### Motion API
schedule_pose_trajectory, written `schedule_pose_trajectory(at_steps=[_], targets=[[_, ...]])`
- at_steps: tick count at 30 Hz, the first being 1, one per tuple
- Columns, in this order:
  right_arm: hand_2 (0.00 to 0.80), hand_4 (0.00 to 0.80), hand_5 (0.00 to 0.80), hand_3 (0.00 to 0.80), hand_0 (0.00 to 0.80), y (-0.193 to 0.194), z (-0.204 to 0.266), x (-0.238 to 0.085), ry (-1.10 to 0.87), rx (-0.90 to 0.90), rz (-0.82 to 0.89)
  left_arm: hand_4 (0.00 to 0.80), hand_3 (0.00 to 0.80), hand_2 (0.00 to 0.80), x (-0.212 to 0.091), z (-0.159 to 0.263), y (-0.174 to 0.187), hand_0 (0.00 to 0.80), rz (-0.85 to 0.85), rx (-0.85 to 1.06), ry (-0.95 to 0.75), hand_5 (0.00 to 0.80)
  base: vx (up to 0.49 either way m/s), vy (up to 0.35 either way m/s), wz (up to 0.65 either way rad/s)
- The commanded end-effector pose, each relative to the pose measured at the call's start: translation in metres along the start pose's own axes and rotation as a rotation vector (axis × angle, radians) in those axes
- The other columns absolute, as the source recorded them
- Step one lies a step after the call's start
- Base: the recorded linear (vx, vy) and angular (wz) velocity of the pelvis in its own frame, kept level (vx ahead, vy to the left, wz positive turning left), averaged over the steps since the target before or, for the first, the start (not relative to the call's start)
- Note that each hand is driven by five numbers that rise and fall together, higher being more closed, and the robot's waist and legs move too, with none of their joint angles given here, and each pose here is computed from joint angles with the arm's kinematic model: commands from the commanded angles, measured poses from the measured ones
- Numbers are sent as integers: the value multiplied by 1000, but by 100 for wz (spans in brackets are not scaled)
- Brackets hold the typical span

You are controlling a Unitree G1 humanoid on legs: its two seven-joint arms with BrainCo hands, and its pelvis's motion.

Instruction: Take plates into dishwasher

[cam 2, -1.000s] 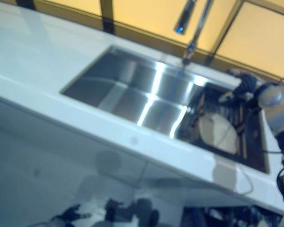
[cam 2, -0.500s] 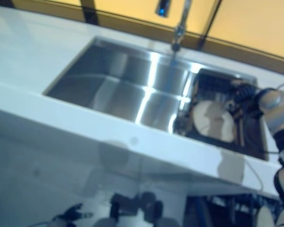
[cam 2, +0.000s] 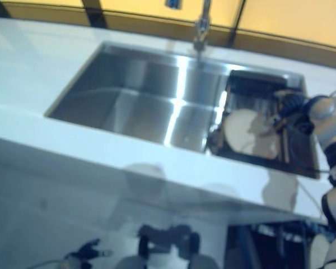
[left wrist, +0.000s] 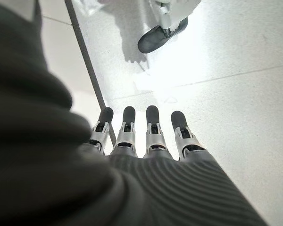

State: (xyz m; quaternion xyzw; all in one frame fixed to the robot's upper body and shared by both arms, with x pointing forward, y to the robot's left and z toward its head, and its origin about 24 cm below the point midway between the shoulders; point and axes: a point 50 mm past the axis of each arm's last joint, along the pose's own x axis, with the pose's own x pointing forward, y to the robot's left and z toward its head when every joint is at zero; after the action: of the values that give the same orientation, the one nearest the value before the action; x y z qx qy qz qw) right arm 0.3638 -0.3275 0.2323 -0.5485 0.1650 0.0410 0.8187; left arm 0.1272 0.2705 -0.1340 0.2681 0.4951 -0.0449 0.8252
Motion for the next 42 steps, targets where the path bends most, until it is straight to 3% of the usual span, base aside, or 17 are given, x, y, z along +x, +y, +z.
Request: schedule_pose_trajectory(at_steps=[1,21,42], targets=[[0,0,0,0,0,-40,29,-17,-57,-131,-113,0,0,0,3,16,7,0,-5,86,-44,0,0,0,0],[0,0,0,0,0,-55,70,-31,-144,-247,-190,0,0,0,2,4,0,0,-7,73,2,0,7,0,0],[0,0,0,0,0,-49,72,-21,-120,-205,-54,0,0,0,3,19,7,0,7,61,-41,0,3,-3,1]])
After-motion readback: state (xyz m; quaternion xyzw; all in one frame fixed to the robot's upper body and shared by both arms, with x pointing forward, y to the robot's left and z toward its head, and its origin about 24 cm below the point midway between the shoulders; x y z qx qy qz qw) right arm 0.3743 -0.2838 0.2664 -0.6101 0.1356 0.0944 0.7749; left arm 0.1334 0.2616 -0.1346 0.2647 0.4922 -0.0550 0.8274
